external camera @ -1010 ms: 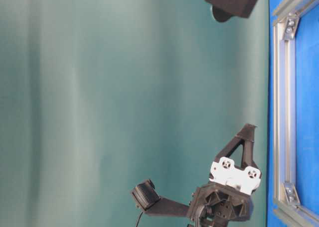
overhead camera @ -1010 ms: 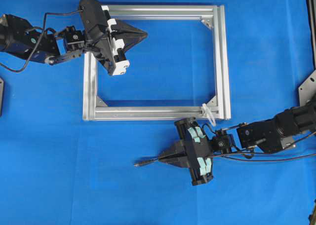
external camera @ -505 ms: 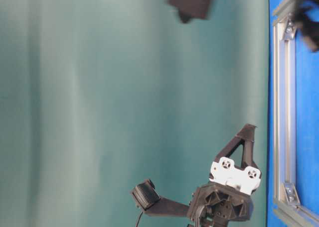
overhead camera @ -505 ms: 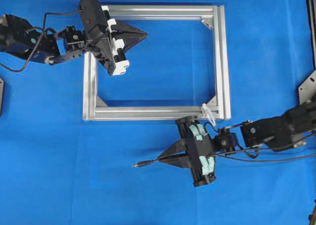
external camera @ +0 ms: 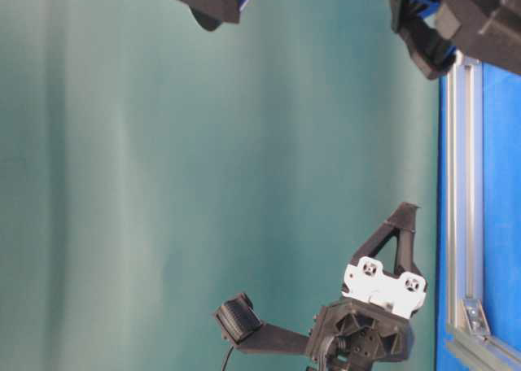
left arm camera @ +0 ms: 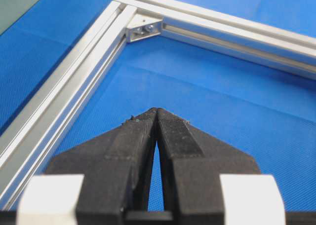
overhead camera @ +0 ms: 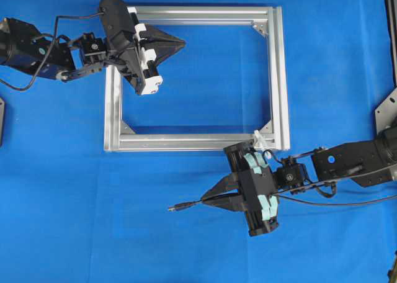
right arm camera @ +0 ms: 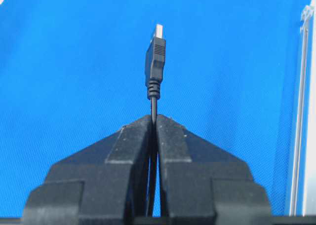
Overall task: Insert the wire through the string loop located on the right side.
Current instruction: 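Close the right gripper on the cable just behind the USB plug, then lift the cable and swing the right gripper rightward, aligning plug with loop, then push the USB plug leftward through the white zip-tie loop with right gripper, then move the open left gripper rightward toward the plug emerging from the loop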
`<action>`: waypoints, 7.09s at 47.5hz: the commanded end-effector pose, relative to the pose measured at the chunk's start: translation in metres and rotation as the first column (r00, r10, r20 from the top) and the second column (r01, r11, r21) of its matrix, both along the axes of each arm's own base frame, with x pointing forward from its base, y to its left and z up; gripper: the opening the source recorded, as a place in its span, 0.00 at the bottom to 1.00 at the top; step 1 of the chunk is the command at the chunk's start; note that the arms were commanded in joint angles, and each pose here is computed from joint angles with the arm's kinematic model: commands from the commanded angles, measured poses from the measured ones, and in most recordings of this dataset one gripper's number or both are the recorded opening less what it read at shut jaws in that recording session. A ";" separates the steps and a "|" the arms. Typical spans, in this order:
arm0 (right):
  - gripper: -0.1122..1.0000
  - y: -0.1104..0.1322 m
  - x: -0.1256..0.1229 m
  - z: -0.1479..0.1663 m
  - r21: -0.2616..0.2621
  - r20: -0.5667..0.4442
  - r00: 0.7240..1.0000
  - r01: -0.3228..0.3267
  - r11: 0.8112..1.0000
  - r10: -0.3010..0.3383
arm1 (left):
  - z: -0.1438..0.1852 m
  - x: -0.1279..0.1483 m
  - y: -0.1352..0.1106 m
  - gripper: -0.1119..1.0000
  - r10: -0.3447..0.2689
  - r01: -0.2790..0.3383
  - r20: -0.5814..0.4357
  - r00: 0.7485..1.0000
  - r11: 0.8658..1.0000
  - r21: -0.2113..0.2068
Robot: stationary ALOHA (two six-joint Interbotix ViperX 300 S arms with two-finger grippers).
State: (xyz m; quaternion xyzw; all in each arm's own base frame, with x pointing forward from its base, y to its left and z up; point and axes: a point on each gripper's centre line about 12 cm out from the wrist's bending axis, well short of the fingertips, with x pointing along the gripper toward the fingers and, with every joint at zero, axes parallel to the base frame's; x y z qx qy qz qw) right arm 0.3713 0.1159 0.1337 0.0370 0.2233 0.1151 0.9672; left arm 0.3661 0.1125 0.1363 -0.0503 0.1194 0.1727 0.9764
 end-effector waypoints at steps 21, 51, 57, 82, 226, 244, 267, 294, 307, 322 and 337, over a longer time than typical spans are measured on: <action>0.07 0.002 0.002 0.015 0.012 0.041 0.999 -0.004 1.000 0.004 | 0.015 0.002 0.001 0.10 0.001 -0.001 0.041 0.999 1.000 0.012; 0.07 0.002 0.002 0.014 0.011 0.040 0.999 -0.005 1.000 0.005 | 0.014 0.001 0.001 0.10 0.001 -0.001 0.040 0.999 1.000 0.011; 0.07 0.001 -0.003 0.013 0.011 0.027 1.000 -0.005 1.000 0.005 | 0.014 0.001 0.001 0.10 0.001 -0.001 0.040 0.999 1.000 0.010; 0.07 -0.028 -0.118 0.010 0.055 -0.037 0.999 0.021 0.998 -0.019 | 0.013 -0.001 0.000 0.10 0.001 -0.001 0.038 0.999 1.000 0.009; 0.07 -0.100 -0.198 0.001 0.045 -0.105 0.970 0.227 0.973 -0.221 | 0.015 0.001 0.001 0.10 0.000 -0.001 0.042 0.999 1.000 0.010; 0.07 -0.100 -0.194 -0.001 0.052 -0.098 0.967 0.239 0.970 -0.234 | 0.015 0.002 0.001 0.10 0.000 -0.001 0.044 0.999 1.000 0.010; 0.07 -0.092 -0.157 -0.005 0.032 -0.084 0.971 0.227 0.973 -0.223 | 0.016 0.002 0.001 0.10 -0.001 0.000 0.047 0.999 1.000 0.010; 0.07 -0.082 -0.089 -0.007 0.026 -0.047 0.973 0.226 0.974 -0.225 | 0.015 0.002 -0.001 0.10 -0.007 0.006 0.044 0.999 1.000 0.010; 0.07 -0.082 -0.089 -0.007 0.028 -0.046 0.973 0.227 0.973 -0.226 | 0.015 0.001 -0.002 0.10 -0.007 0.007 0.043 0.999 1.000 0.007; 0.07 -0.082 -0.090 -0.008 0.026 -0.052 0.973 0.227 0.973 -0.226 | 0.012 0.007 -0.031 0.10 -0.078 0.079 0.039 0.996 0.997 -0.018; 0.07 -0.082 -0.090 -0.009 0.024 -0.056 0.973 0.227 0.974 -0.226 | 0.005 0.014 -0.111 0.10 -0.270 0.269 0.005 0.963 0.958 -0.096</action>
